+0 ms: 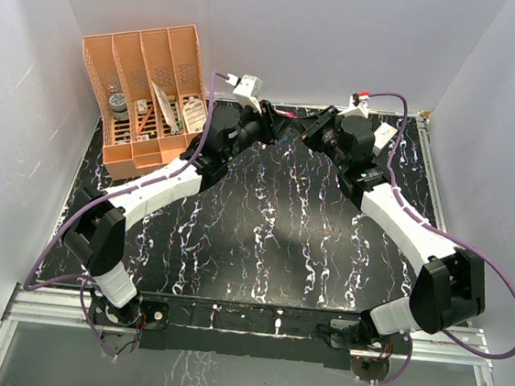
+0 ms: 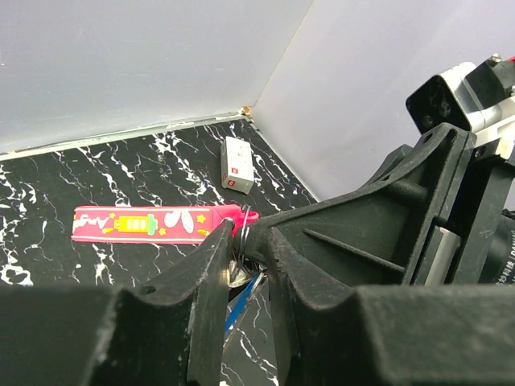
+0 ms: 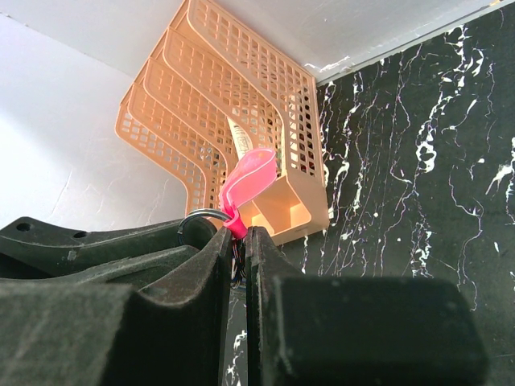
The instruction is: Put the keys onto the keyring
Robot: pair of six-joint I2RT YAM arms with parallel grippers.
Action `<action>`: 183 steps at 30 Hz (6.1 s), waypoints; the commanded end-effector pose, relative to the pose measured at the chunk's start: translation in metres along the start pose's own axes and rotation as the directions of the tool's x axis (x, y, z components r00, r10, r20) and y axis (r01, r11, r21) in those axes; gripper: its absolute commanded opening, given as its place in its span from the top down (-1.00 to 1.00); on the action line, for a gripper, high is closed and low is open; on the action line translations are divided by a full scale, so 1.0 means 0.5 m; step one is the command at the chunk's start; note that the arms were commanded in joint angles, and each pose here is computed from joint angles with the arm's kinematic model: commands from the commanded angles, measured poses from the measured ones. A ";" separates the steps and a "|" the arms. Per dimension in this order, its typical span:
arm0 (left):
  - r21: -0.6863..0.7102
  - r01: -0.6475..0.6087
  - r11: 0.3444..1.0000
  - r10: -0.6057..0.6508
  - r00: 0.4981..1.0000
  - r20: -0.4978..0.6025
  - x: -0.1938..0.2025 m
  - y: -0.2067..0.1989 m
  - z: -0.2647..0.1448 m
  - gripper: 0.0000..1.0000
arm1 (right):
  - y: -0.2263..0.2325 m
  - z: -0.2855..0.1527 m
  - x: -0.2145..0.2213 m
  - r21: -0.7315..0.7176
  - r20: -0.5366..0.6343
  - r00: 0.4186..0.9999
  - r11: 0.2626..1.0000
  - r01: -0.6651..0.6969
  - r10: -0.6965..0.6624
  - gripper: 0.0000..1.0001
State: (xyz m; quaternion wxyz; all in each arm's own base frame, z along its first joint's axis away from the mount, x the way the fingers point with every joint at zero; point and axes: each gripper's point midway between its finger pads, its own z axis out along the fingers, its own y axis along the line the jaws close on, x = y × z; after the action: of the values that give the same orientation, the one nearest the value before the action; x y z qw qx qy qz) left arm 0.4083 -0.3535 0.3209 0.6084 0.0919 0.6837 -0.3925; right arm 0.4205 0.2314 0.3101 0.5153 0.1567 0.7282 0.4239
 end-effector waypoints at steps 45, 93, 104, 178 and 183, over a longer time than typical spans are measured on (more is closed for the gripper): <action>-0.015 -0.046 0.999 0.043 0.991 -0.128 -0.055 -0.036 -0.001 1.00 | 0.089 -0.115 -0.160 -0.028 0.266 0.919 0.950 0.310 -0.291 -0.05; 0.168 0.066 0.984 0.042 0.821 -0.570 -0.019 -0.103 -0.075 1.00 | -0.006 -0.048 0.015 -0.207 -0.009 0.765 0.750 0.628 -0.643 -0.45; 0.137 0.091 0.986 0.022 0.753 -0.657 0.005 -0.100 -0.110 1.00 | -0.040 -0.052 -0.004 -0.140 -0.012 0.754 0.748 0.649 -0.657 -0.44; 0.026 0.037 0.999 -0.002 0.620 -0.784 0.081 -0.045 -0.127 1.00 | -0.021 -0.064 0.035 -0.271 -0.086 0.812 0.798 0.538 -0.577 -0.35; 0.028 0.041 0.999 -0.003 0.623 -0.783 0.078 -0.048 -0.128 1.00 | -0.033 -0.060 0.048 -0.264 -0.102 0.814 0.804 0.533 -0.572 -0.35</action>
State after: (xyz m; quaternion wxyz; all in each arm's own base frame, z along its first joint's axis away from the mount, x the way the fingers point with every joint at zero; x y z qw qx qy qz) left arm 0.3446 -0.3434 0.2684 0.2294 0.2548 0.8816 -0.3245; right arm 0.3851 0.2192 0.2814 0.5510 -0.1581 0.7456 0.3397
